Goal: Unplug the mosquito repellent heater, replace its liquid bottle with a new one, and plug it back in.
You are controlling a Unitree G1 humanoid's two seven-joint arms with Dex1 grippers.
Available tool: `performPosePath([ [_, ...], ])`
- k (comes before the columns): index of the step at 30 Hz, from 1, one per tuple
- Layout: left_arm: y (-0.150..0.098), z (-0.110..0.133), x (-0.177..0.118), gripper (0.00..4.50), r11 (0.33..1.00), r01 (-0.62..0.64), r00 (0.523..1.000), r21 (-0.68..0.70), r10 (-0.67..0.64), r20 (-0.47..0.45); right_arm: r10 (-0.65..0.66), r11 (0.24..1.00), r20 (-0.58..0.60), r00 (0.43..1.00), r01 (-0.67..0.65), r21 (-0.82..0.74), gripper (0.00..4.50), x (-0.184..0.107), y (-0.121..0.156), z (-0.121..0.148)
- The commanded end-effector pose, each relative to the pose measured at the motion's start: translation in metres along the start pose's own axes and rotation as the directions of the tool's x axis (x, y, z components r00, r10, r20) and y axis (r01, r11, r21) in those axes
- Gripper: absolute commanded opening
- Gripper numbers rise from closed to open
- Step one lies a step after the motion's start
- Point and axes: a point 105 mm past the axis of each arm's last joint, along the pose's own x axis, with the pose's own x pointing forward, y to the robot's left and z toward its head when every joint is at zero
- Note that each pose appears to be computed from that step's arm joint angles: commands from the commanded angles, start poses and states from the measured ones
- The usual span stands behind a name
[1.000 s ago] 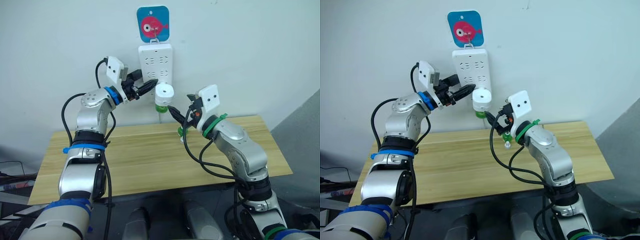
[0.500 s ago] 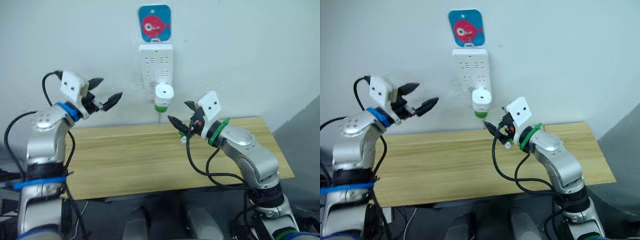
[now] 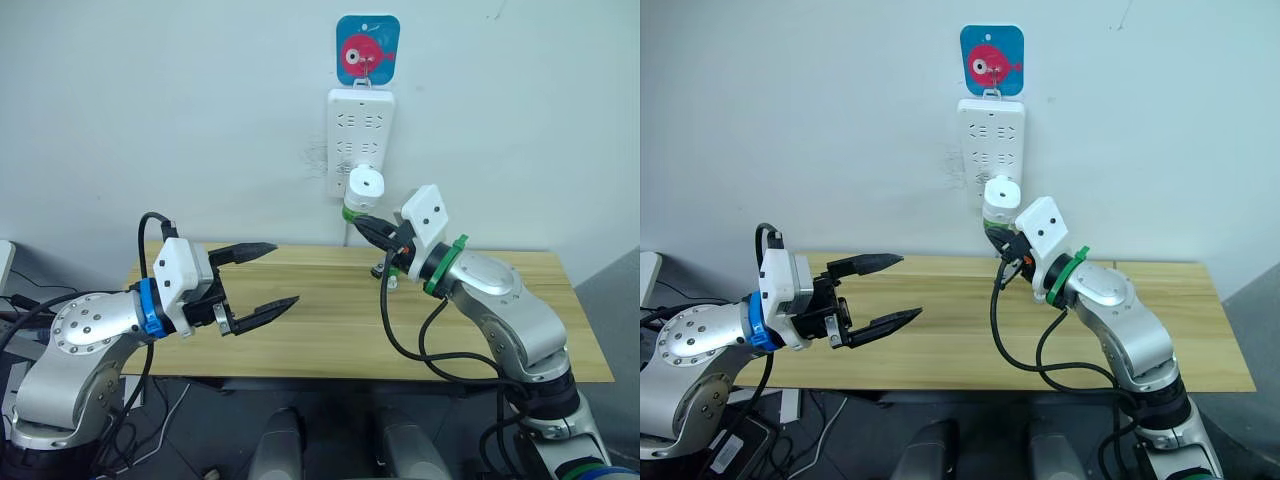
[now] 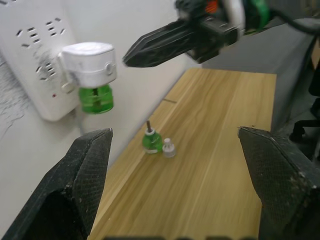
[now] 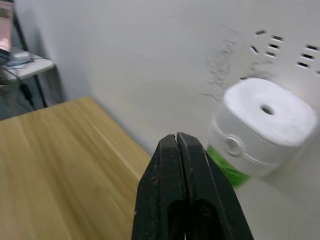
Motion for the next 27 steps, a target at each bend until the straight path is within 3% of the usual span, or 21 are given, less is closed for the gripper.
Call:
performPosePath([
  [1,-0.005,0.010,0.005,4.30,0.999,0.028,0.999,0.043,-0.030,0.040,-0.040,0.999,0.045,0.998,0.041,-0.023,0.02,0.003,-0.005,0.011],
  [18,-0.007,0.012,0.015,4.30,0.997,0.047,0.997,0.067,-0.051,0.065,-0.142,0.989,0.012,0.990,0.142,-0.034,0.02,0.012,-0.023,0.006],
  [27,-0.006,0.011,0.016,4.30,0.997,0.036,0.997,0.065,-0.040,0.069,-0.059,0.998,0.001,0.998,0.059,-0.029,0.02,0.010,-0.011,0.005],
])
